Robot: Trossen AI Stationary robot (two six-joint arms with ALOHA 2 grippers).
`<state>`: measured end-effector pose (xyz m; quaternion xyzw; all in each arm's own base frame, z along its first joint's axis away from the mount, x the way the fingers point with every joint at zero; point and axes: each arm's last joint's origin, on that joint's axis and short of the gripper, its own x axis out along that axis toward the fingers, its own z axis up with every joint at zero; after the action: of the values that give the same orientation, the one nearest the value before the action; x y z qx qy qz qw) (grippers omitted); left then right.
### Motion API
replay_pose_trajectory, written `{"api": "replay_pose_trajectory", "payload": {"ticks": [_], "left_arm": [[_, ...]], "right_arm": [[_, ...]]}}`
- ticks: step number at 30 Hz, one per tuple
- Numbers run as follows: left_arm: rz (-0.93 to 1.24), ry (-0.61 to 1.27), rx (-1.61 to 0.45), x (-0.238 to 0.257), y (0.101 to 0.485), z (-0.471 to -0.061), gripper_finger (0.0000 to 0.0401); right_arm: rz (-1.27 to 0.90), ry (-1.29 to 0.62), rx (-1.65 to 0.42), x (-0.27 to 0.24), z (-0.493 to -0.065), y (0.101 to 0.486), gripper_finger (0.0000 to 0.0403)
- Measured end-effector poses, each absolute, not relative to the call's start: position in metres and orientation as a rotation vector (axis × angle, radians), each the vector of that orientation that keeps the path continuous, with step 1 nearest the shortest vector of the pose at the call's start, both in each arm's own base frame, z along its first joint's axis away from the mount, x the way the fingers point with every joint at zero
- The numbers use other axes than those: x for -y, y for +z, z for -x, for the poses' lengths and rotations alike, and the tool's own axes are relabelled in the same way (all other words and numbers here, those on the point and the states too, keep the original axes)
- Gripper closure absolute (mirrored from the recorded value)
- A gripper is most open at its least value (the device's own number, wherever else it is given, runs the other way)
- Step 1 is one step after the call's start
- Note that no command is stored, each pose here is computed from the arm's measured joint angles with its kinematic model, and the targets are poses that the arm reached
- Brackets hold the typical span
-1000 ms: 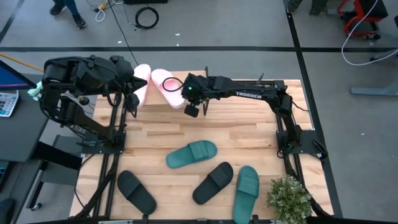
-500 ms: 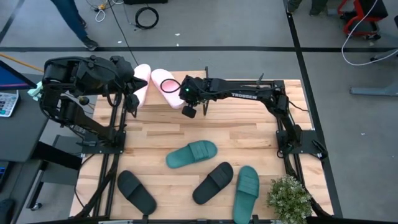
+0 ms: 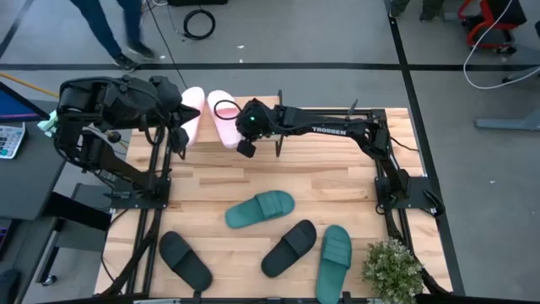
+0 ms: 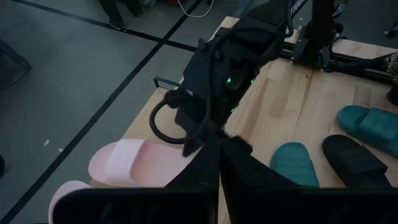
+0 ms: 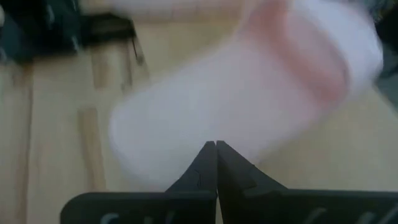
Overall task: Pick and place slides into the shelf
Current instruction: Put the pink slide on the shelf
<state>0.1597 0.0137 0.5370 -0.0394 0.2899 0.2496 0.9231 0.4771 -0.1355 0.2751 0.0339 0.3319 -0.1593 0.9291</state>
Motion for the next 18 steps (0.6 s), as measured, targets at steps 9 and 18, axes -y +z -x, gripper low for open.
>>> {"api": "replay_pose_trajectory", "payload": {"ticks": [9, 18], "left_arm": [[0.083, 0.513, -0.595, -0.014, 0.537, -0.160, 0.0378], [0.077, 0.511, -0.597, -0.014, 0.537, -0.160, 0.0385]], "right_arm": [[0.058, -0.348, -0.686, 0.133, -0.482, 0.271, 0.0403], [0.085, -0.379, -0.708, 0.137, -0.470, 0.286, 0.0403]]}}
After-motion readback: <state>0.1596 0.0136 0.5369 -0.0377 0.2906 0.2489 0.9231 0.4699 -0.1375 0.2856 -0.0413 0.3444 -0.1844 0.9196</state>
